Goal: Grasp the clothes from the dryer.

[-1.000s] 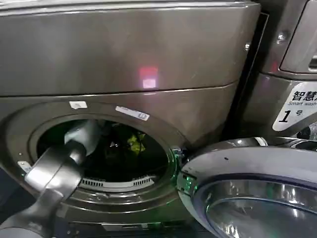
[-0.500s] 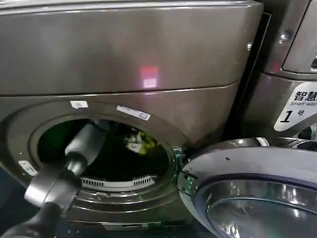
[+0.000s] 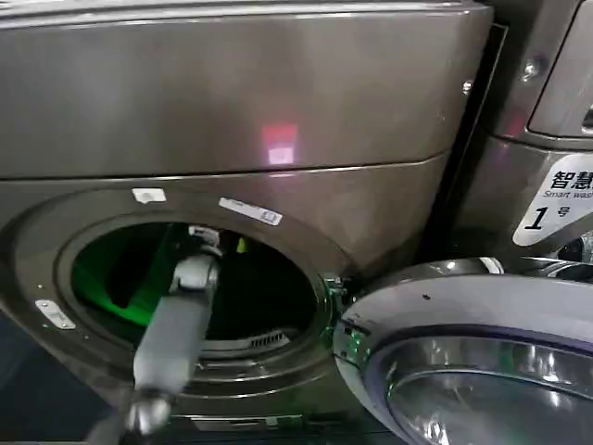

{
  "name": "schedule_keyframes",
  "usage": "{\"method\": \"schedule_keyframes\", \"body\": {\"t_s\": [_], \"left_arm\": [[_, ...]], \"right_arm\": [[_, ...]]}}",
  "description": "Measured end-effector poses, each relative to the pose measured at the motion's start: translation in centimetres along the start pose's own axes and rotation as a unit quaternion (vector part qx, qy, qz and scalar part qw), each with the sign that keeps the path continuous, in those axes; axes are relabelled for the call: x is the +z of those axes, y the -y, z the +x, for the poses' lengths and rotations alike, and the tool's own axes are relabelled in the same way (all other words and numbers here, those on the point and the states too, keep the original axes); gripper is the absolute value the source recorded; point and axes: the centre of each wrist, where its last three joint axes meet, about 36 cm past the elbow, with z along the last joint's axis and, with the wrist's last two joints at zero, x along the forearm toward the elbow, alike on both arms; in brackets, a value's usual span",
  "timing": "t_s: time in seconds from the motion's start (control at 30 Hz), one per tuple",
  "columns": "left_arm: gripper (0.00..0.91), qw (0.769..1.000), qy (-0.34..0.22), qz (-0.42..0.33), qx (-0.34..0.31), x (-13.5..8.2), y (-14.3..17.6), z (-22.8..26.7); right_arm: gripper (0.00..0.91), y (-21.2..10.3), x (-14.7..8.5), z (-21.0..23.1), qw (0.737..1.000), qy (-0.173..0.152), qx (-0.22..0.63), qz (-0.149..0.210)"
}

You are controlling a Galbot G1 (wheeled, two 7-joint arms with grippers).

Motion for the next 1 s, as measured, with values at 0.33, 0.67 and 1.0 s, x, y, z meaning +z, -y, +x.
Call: {"method": "schedule_keyframes", "body": {"t_s": [0.33, 0.67, 1.0], "left_arm": [[0.000, 0.993, 0.074, 0.018, -0.093, -0.9, 2.9, 6.4], [0.000, 0.989, 0.088, 0.015, -0.119, -2.2, 3.2, 8.0], [0.000, 0.989, 0.072, 0.009, -0.129, -2.2, 3.1, 8.5]], "right_arm": [[0.907, 0.2, -0.2, 0.0, 1.000, 0.017, 0.004, -0.002], [0.907, 0.6, -0.6, 0.0, 1.000, 0.029, 0.007, 0.000], [0.907, 0.9, -0.9, 0.3, 1.000, 0.026, 0.011, 0.006]]}}
